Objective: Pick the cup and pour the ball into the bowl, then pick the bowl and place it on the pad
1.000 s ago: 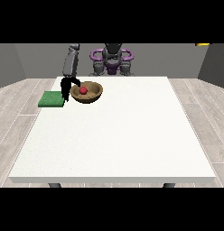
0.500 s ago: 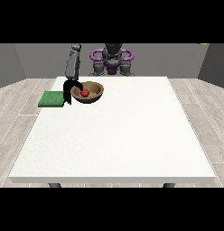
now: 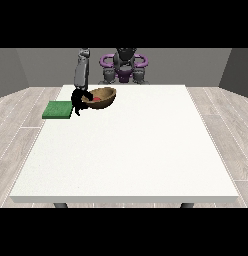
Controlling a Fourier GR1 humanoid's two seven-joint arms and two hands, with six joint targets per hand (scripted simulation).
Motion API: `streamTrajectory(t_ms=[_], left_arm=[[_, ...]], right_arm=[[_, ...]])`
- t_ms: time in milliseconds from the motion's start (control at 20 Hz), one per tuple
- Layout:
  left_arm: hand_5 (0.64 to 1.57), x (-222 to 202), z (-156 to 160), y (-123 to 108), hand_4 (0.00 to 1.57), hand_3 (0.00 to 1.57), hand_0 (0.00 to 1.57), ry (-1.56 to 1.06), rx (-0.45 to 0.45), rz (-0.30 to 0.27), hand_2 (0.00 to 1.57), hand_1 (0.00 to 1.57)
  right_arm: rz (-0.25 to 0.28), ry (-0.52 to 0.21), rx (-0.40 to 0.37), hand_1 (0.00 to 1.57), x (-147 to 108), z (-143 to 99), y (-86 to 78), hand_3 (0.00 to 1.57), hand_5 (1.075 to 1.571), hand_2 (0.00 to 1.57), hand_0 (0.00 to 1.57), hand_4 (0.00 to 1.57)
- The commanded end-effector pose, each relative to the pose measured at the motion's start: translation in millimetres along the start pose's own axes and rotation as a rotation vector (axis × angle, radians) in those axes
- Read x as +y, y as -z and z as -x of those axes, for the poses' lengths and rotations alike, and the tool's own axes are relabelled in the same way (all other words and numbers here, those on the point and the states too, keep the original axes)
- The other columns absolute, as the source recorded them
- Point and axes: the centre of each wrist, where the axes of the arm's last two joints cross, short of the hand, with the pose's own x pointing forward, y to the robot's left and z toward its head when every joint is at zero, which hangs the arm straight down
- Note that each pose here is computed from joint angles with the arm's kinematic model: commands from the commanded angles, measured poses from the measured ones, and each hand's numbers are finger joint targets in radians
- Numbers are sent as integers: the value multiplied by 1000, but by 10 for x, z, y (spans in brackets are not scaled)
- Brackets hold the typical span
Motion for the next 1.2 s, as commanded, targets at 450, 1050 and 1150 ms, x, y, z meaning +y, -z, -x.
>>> streamTrajectory(t_ms=[450, 1050, 1150], left_arm=[[1540, 231, 247, -143, 1200, 0, 0, -10, 95, -87, 0, 0], [1542, 694, 566, -588, 1203, 0, 0, 36, 139, -177, 0, 0], [1546, 700, 475, -540, 1203, 0, 0, 35, 127, -186, 0, 0]], right_arm=[[115, -337, 252, 1571, -749, -723, 420, 969, 1557, 1571, 1571, 1046], [61, -401, 265, 1571, -1209, -1914, 949, 532, 1564, 1571, 1571, 1099], [78, -379, 277, 1571, -1224, -1833, 961, 532, 1564, 1571, 1571, 1099]])
